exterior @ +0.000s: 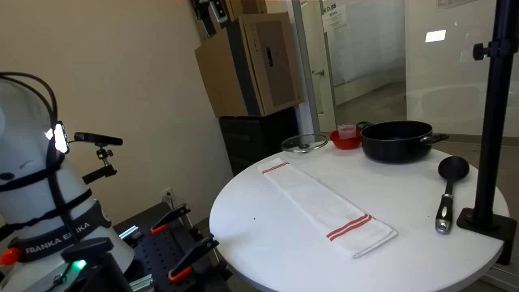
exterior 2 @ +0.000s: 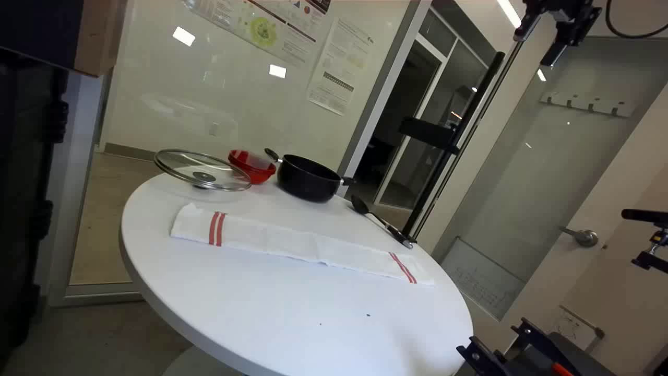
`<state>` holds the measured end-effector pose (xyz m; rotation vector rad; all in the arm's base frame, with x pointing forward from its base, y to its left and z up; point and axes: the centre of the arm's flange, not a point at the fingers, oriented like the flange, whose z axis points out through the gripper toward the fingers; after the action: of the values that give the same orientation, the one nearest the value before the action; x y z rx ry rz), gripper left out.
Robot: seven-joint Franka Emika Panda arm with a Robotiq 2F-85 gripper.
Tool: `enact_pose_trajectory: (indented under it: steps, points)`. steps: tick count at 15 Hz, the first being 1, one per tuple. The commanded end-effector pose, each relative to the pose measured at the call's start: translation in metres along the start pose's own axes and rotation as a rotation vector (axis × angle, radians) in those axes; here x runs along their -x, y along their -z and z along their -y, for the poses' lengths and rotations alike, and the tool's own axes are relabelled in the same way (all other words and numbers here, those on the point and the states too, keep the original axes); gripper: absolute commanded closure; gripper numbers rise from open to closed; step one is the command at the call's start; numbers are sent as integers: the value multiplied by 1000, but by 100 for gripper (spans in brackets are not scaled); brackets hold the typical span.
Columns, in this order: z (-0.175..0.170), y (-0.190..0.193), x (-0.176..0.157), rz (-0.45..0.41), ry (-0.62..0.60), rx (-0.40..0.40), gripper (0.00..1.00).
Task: Fold the white towel
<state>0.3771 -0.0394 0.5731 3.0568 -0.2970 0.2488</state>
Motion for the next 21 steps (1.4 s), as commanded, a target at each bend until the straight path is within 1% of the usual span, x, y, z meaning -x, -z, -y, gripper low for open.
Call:
enact_pose_trajectory:
  steps: [1, 6, 7, 8, 9, 11, 12, 13, 14, 16, 17, 18, 19, 20, 21]
  points:
    - [0, 0, 0, 0, 0, 0, 0]
    - [0, 0, 0, 0, 0, 0, 0]
    - [-5, -3, -3, -10, -21, 5, 0]
    - [-12, -8, -7, 6, -3, 6, 0]
    - [-20, -15, -11, 1, -17, 13, 0]
    - [-46, -34, -24, 9, -48, 31, 0]
    - [-66, -48, -32, 27, -78, 38, 0]
    - [-80, -58, -36, 34, -96, 46, 0]
    - [-103, -74, -41, 56, -106, 34, 0]
    - [-136, -103, -46, 96, -111, 8, 0]
    - [-149, -116, -47, 118, -109, 11, 0]
    - [-162, -139, -50, 153, -118, 40, 0]
    - [-171, -159, -51, 196, -112, 46, 0]
    - [-155, -129, -32, 150, -133, 24, 0]
    - [-163, -146, -33, 179, -133, 28, 0]
